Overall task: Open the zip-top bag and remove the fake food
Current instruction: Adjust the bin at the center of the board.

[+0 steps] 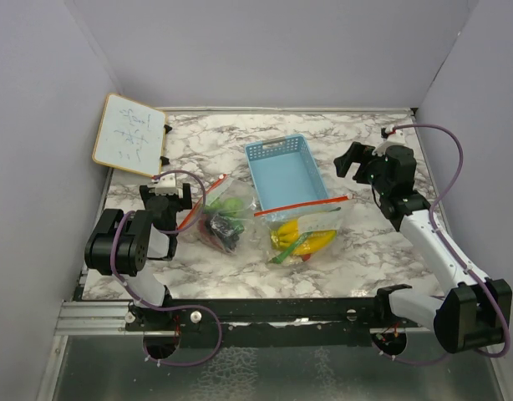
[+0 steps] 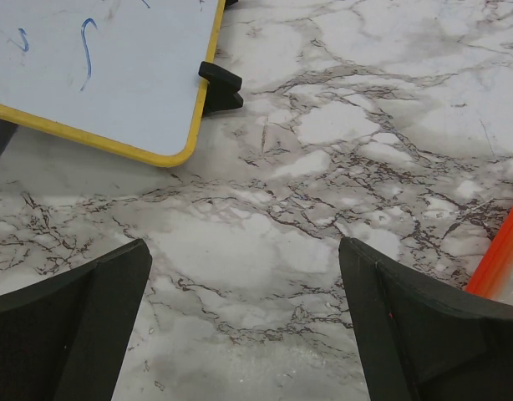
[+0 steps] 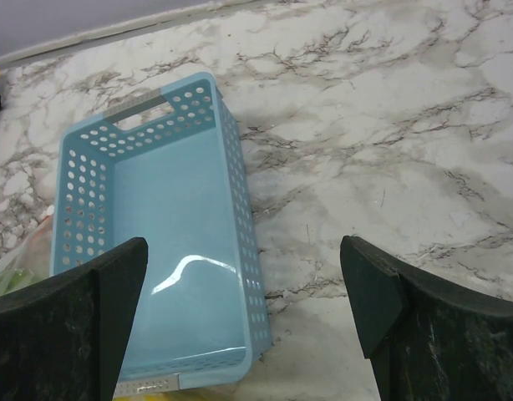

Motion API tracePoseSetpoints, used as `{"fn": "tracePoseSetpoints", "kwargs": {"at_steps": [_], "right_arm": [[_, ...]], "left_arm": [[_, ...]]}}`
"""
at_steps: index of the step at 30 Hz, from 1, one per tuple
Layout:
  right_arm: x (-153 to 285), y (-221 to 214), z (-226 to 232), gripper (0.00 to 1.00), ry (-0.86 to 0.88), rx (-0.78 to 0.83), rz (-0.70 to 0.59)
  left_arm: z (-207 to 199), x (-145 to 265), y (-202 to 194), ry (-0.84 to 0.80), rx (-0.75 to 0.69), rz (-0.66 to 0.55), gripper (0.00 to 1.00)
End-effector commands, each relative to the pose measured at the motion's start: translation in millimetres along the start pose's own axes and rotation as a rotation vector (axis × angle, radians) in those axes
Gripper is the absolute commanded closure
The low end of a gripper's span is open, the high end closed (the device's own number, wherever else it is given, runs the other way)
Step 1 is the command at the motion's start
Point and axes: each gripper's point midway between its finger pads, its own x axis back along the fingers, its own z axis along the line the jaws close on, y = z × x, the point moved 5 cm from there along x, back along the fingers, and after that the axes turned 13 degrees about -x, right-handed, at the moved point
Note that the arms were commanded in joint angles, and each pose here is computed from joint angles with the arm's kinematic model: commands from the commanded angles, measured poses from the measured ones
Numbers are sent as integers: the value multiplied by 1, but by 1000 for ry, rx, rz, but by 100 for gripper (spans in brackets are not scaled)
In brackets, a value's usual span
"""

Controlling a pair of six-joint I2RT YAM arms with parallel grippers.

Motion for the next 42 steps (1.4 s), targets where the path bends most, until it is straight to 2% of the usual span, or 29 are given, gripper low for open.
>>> {"fn": "tracePoseSetpoints", "kwargs": {"at_steps": [1, 4, 5, 6, 9, 10, 12, 13, 14, 15, 18, 21, 24, 28, 32, 38, 40, 42], "right_arm": [[0, -3, -1, 1, -6, 8, 17], [-1, -7, 1, 13, 28, 24, 29], [-2, -9, 1, 21, 48, 44, 33], [-4, -14, 1, 35, 65, 64, 47], [-21, -30, -7, 68, 45, 78, 134], [-29, -38, -11, 72, 30, 84, 193], [-45, -49, -14, 70, 7, 73, 300], [-53, -54, -15, 60, 0, 66, 341], [-60, -58, -14, 45, 3, 67, 368], [-67, -62, -14, 36, 4, 72, 385], [-82, -73, -7, 18, 10, 102, 401], [-91, -81, 1, 13, 13, 140, 408], [-100, -90, 5, 13, -8, 183, 421], [-109, -102, -3, 22, -88, 216, 443], [-116, -103, -19, 50, -212, 236, 445], [-120, -88, -29, 81, -337, 267, 384], [-120, -80, -30, 97, -355, 293, 356], [-122, -71, -34, 99, -395, 341, 328]], "left_arm": [[4, 1, 8, 3, -4, -35, 1], [4, 1, 8, 4, -3, -36, 1], [4, 1, 8, 4, -3, -36, 1], [4, 1, 8, 4, -4, -36, 1], [4, 1, 8, 4, -4, -35, 1], [4, 1, 8, 4, -3, -36, 1], [4, 1, 8, 3, -3, -36, 1], [4, 1, 8, 3, -2, -36, 1], [4, 1, 8, 2, -4, -35, 1], [4, 1, 8, 1, -3, -36, 1], [3, 1, 8, 0, -3, -34, 1], [3, 1, 8, 0, -3, -34, 1], [3, 1, 8, 1, -3, -35, 1], [3, 1, 8, 0, -3, -36, 1], [3, 0, 8, 0, -2, -36, 1], [3, 1, 8, 0, -2, -36, 1], [3, 1, 8, 0, -4, -34, 1], [3, 1, 8, 0, -4, -36, 1]]}}
